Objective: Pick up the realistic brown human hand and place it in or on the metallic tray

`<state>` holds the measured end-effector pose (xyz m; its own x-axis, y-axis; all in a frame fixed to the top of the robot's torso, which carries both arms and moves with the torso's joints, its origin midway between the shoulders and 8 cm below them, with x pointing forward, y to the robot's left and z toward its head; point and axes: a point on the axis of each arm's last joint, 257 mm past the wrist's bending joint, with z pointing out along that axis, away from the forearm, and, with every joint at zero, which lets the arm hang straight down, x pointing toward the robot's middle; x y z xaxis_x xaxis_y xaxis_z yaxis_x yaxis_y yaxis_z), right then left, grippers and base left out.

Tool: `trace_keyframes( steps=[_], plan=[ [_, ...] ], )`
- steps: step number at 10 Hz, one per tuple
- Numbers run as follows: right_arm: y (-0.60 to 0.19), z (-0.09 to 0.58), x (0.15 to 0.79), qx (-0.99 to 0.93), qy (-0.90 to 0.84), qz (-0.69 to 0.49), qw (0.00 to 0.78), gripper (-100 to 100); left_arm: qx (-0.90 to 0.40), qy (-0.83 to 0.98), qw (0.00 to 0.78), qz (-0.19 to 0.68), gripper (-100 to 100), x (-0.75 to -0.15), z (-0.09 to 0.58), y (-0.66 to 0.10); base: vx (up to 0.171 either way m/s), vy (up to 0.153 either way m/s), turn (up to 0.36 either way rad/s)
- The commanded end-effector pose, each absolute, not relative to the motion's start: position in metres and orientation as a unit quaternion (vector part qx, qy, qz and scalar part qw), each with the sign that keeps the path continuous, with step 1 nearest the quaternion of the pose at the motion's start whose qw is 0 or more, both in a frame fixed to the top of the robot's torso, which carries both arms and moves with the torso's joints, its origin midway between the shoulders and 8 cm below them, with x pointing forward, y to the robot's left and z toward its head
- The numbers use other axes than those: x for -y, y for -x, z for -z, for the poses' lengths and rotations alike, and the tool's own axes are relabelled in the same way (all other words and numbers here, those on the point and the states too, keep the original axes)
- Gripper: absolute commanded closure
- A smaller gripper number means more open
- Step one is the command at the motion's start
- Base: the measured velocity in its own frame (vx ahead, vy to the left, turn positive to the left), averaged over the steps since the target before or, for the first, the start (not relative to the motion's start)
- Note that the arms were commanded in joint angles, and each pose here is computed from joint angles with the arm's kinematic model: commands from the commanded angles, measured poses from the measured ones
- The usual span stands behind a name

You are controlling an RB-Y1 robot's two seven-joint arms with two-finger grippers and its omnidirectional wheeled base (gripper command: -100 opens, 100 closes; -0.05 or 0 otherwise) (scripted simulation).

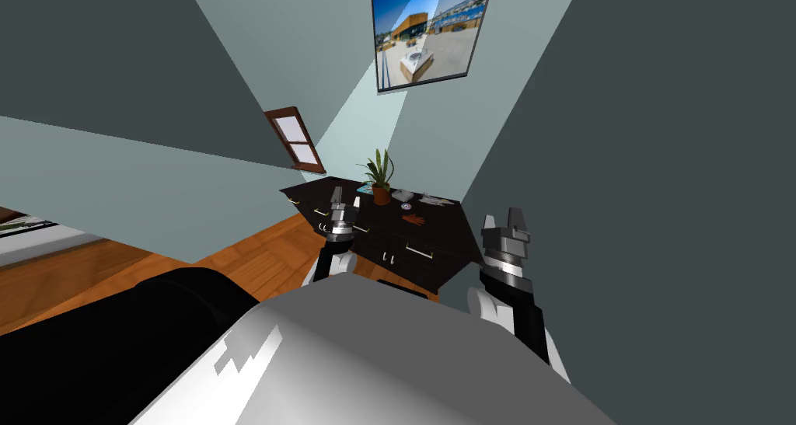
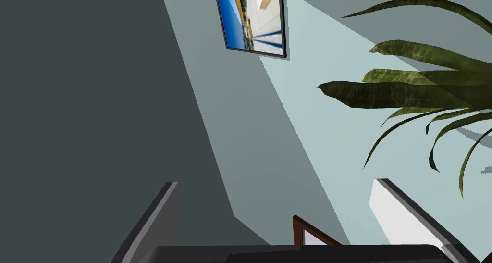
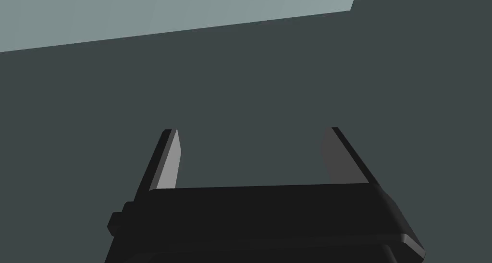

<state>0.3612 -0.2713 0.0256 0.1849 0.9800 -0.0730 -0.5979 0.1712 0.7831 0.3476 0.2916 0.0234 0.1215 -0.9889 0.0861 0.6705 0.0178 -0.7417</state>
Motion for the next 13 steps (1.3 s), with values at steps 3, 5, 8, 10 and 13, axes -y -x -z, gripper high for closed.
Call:
trace_keyframes(
  steps=[3,5,8,10,13],
  plan=[
    [-0.368,-0.018,0.262,-0.346,-0.279,-0.554,0.704,-100,-0.24,0.331,0.672,0.618,0,-0.292,-0.023,-0.348,0.005,0.026,-0.035],
    [-0.372,-0.014,0.259,-0.363,-0.264,-0.549,0.705,-100,-0.24,0.331,0.672,0.618,0,-0.292,-0.023,-0.348,0.013,0.037,-0.037],
    [-0.379,-0.004,0.254,-0.4,-0.232,-0.536,0.707,-100,-0.24,0.331,0.672,0.618,0,-0.292,-0.023,-0.348,0.007,0.049,-0.036],
    [-0.387,0.009,0.252,-0.434,-0.203,-0.517,0.709,-100,-0.24,0.331,0.672,0.618,0,-0.292,-0.023,-0.348,0.004,0.062,-0.044],
    [-0.392,0.017,0.251,-0.461,-0.176,-0.503,0.71,-100,-0.24,0.331,0.672,0.618,0,-0.292,-0.023,-0.348,0.011,0.055,-0.02]
  ],
)
